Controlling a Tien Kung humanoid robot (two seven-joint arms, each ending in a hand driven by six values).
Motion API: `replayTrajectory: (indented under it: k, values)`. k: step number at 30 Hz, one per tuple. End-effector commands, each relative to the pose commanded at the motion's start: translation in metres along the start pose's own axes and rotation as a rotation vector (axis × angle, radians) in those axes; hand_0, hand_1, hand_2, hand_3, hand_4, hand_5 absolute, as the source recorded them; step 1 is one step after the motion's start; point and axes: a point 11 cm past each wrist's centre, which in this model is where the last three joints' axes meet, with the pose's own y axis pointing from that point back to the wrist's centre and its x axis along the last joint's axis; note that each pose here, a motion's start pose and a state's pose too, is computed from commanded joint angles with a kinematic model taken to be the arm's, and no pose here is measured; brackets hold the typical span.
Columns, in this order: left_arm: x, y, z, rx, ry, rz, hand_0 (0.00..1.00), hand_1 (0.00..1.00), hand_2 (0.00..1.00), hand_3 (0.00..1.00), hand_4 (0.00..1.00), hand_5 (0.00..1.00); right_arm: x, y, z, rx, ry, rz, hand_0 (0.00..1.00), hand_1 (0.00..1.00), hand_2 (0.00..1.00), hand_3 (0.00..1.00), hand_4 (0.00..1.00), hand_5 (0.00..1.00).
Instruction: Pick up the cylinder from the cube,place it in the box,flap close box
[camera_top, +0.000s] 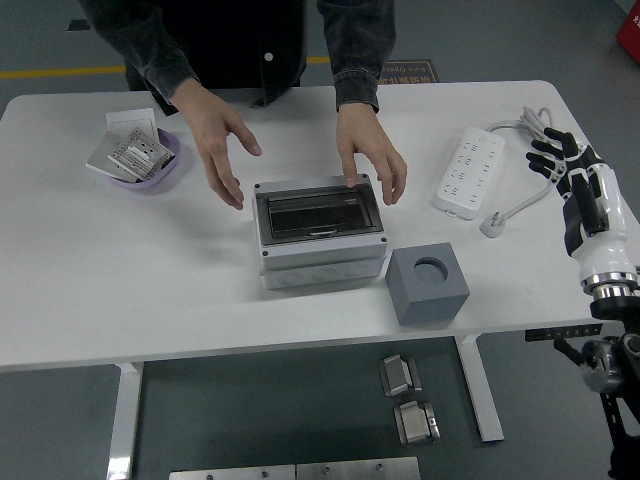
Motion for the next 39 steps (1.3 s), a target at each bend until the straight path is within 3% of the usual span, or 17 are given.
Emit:
replayTrajectory:
  k: [5, 15, 31, 39]
  values:
    - [0.000, 0.000, 0.000, 0.000, -0.002, 0.000, 0.648, 0.645, 0.517, 0.661, 0.697, 0.341, -0.001, 0.001, 0.016, -0.103, 0.101, -0.024, 0.695, 0.617, 0.593, 0.696, 0.896, 0.760]
    - [0.000, 0.000, 0.000, 0.002, -0.004, 0.000, 0.648, 0.645, 0.517, 0.661, 0.698, 0.341, -0.019, -0.001, -0.020, 0.101, -0.088, -0.069, 0.706, 0.623, 0.598, 0.703, 0.847, 0.725]
    - [-0.003, 0.000, 0.001, 0.001, 0.000, -0.005, 0.648, 0.645, 0.517, 0.662, 0.698, 0.342, -0.018, 0.000, -0.011, 0.068, -0.115, -0.047, 0.667, 0.602, 0.591, 0.676, 0.837, 0.704]
    - [-0.003, 0.000, 0.000, 0.001, -0.002, -0.007, 0.648, 0.645, 0.517, 0.662, 0.698, 0.343, -0.032, 0.003, -0.015, 0.099, -0.226, -0.109, 0.667, 0.603, 0.588, 0.674, 0.824, 0.692]
